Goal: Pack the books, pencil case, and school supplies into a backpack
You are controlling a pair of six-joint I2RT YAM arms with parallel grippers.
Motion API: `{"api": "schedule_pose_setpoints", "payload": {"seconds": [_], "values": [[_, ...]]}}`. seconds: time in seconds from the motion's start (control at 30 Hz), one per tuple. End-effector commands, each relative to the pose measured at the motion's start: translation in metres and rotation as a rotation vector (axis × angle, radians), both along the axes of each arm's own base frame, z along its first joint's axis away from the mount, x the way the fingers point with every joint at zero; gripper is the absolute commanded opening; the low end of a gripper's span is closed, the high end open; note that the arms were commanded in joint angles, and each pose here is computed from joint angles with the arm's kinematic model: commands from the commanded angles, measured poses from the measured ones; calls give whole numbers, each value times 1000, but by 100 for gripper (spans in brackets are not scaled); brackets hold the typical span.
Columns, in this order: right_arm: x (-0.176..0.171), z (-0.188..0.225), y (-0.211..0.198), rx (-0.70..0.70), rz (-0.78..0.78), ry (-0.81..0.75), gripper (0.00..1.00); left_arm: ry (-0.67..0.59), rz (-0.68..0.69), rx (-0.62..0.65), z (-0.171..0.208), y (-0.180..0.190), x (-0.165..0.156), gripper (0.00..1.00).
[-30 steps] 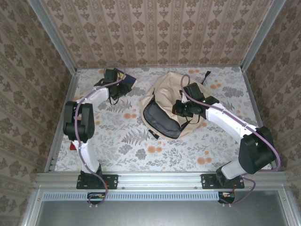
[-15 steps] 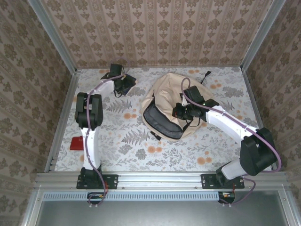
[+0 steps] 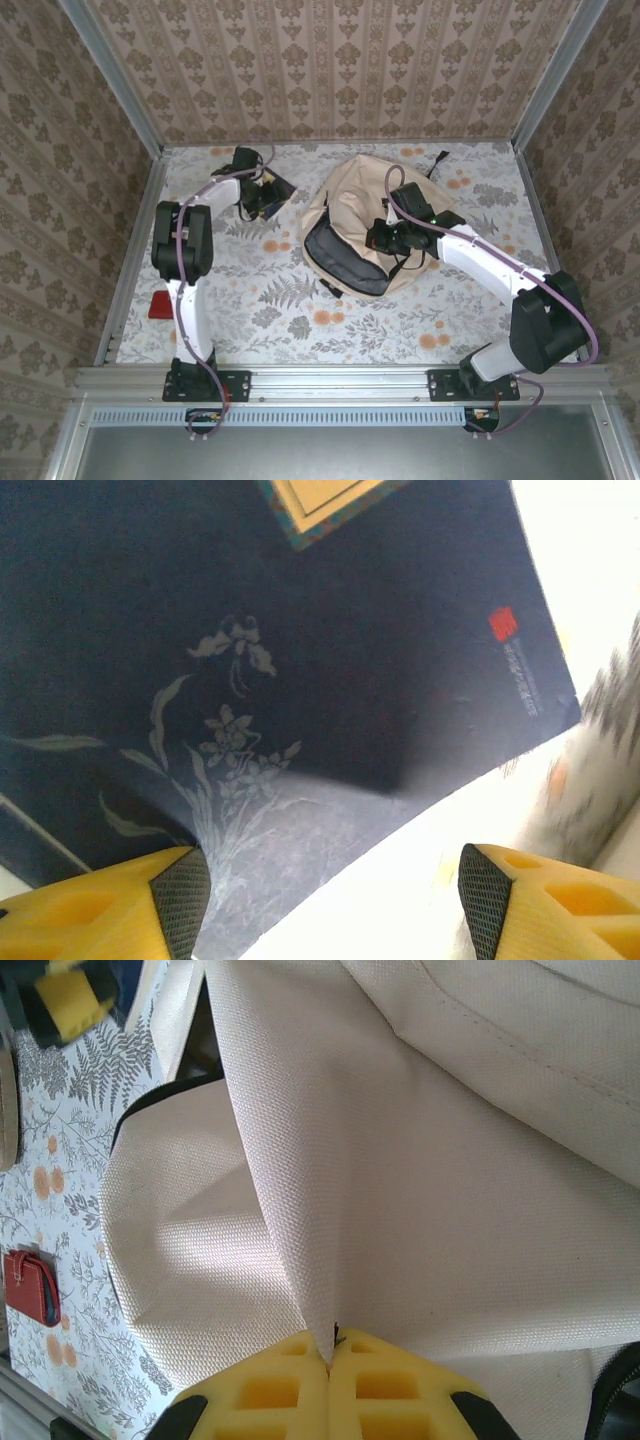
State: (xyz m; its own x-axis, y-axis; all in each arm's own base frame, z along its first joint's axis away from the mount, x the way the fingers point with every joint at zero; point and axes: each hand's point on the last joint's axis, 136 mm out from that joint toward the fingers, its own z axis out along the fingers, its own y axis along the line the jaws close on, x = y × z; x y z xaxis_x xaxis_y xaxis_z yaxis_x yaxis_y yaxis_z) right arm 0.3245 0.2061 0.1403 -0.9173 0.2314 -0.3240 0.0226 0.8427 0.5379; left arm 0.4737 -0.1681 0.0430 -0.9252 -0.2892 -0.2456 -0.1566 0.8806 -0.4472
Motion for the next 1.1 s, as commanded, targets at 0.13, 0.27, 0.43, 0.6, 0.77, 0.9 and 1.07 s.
{"api": "schedule_pose_setpoints", "payload": {"seconds": [0.13, 0.27, 0.43, 0.6, 0.77, 0.9, 1.07], "values": [[0, 6, 1, 0, 4, -13, 6, 248, -71, 146, -29, 29, -128, 72], [0, 5, -1, -8, -5, -16, 6, 288, -108, 180, -31, 35, -178, 70], [-2, 5, -1, -6, -4, -13, 6, 334, -134, 211, -33, 41, -234, 68], [-5, 1, -6, -33, -10, -2, 7, 323, -163, 177, -19, 33, -258, 67], [-16, -3, -10, -142, 52, 8, 17, 190, -163, 148, 24, 29, -237, 70], [-24, 17, -5, -247, 139, -51, 44, 131, -88, 156, 41, 43, -217, 70], [-31, 46, 32, -273, 206, -178, 55, 107, 18, 147, 46, 61, -209, 70]]}}
